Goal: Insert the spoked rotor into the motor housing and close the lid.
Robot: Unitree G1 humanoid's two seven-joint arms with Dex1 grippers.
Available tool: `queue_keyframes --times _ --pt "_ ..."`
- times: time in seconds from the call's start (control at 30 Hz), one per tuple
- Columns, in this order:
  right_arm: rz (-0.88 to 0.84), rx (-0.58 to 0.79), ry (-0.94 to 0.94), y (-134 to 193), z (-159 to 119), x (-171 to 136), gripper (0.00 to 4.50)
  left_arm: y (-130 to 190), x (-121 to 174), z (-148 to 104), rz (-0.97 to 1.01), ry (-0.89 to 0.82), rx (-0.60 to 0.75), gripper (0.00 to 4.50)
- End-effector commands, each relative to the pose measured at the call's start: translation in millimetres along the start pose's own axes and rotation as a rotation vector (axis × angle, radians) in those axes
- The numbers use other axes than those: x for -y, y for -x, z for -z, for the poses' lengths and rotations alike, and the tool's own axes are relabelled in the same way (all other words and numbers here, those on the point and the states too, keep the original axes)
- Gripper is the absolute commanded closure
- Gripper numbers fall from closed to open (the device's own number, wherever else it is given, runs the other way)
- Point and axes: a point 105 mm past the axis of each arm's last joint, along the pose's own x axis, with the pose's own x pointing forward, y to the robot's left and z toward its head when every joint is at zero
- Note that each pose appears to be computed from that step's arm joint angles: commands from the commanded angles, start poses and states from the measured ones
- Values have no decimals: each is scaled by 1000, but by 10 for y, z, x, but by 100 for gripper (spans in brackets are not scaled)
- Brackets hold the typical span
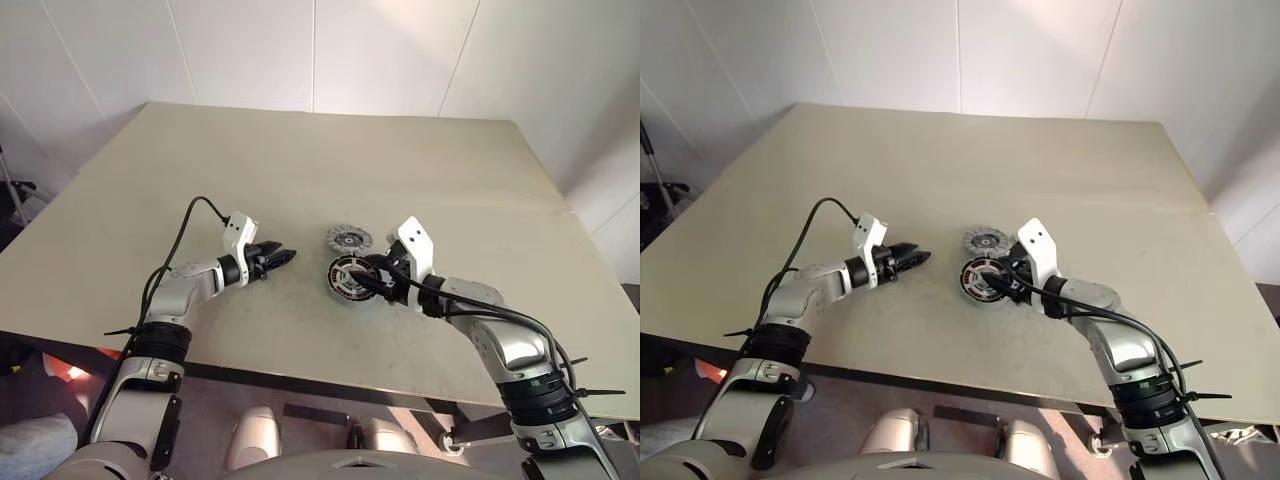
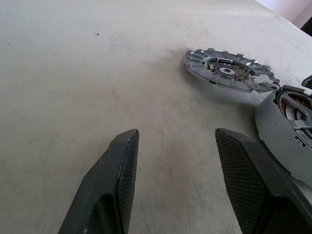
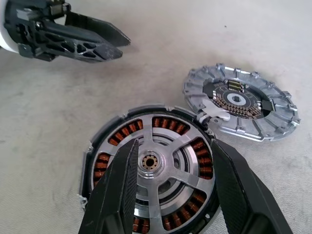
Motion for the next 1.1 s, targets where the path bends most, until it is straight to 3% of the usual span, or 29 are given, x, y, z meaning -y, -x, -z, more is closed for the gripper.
queue_keyframes --times 0.03,0.13,0.23,0.43,0.6,0.9,1.1 --pt "-35 107 18 76 -292 -48 185 -15 -4 -162 8 -39 35 186" --pt "1 57 19 59 -184 23 185 -27 -1 -165 11 -39 36 186" --pt "8 28 -14 27 -76 31 241 -33 4 -164 13 -40 35 186" --pt "47 -100 -97 -85 394 67 447 -35 12 -148 13 -38 32 186" --pt "53 -105 -76 -81 401 56 447 -18 0 -137 6 -34 33 186" --pt "-16 173 41 147 -507 57 447 -45 10 -130 7 -25 41 186" --pt "-48 -109 381 418 -288 219 447 -68 48 -127 23 -36 42 186"
